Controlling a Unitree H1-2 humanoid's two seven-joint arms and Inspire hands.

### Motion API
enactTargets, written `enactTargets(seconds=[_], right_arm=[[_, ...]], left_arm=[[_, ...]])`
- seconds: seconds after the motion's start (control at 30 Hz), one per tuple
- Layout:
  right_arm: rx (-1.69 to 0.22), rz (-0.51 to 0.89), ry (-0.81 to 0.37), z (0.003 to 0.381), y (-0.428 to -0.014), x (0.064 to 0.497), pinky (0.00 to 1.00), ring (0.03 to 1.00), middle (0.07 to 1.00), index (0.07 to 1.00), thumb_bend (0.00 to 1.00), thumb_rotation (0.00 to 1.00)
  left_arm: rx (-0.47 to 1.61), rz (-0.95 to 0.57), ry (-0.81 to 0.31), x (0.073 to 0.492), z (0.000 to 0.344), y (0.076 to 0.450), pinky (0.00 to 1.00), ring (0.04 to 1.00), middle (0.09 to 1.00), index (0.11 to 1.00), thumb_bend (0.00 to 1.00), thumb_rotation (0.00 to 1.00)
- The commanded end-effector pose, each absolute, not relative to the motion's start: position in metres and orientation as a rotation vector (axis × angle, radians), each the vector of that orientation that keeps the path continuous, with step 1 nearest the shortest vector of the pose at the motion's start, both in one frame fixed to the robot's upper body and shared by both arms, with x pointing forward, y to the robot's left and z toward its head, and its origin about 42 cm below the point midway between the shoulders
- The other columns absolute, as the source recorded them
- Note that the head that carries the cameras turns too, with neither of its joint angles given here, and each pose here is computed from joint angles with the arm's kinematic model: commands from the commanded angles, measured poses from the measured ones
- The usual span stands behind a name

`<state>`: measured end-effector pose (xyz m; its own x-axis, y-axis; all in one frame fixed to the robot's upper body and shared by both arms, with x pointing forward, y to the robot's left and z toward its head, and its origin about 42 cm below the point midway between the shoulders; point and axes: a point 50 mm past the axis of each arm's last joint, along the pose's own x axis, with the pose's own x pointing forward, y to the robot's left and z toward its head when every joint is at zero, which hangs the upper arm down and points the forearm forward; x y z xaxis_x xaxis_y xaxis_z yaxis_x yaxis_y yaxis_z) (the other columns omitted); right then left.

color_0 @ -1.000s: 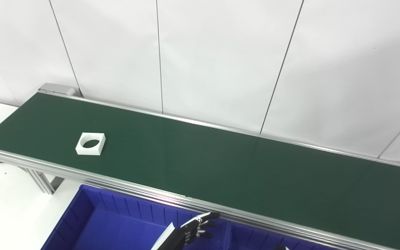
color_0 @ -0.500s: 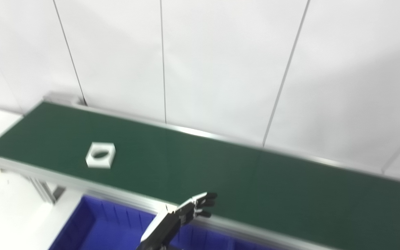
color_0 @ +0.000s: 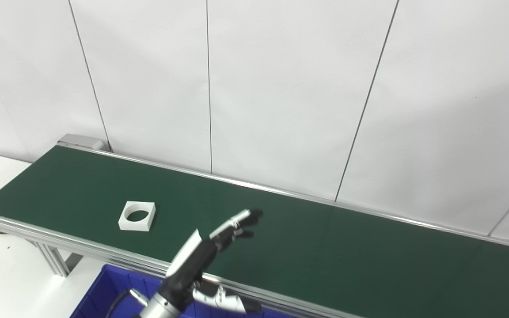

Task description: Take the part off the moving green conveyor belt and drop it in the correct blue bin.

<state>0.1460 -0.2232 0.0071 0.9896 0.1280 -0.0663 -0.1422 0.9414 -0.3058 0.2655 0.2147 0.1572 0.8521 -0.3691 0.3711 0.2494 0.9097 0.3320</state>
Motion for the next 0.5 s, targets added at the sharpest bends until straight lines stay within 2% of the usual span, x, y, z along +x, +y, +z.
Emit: enactTargets(seconds=[0.0, 0.13, 0.27, 0.47], right_arm=[[-0.297, 0.134, -0.033, 0.016, -0.223, 0.150, 0.73, 0.811, 0.851, 0.861, 0.70, 0.33], [-0.306, 0.133, -0.036, 0.016, -0.223, 0.151, 0.72, 0.797, 0.841, 0.855, 0.70, 0.33], [-0.310, 0.131, -0.034, 0.015, -0.224, 0.151, 0.71, 0.792, 0.840, 0.854, 0.72, 0.36], [-0.300, 0.131, -0.033, 0.015, -0.225, 0.152, 0.71, 0.797, 0.843, 0.855, 0.71, 0.35]], left_arm=[[0.300, -0.284, -0.500, 0.273, 0.176, 0.220, 0.86, 0.944, 0.971, 0.927, 0.89, 0.36], [0.365, -0.205, -0.470, 0.283, 0.184, 0.234, 0.90, 0.957, 0.980, 0.934, 0.84, 0.35], [0.418, -0.140, -0.446, 0.291, 0.185, 0.242, 0.88, 0.931, 0.970, 0.928, 0.80, 0.30], [0.497, -0.116, -0.424, 0.297, 0.181, 0.242, 0.86, 0.923, 0.972, 0.934, 0.79, 0.27]])
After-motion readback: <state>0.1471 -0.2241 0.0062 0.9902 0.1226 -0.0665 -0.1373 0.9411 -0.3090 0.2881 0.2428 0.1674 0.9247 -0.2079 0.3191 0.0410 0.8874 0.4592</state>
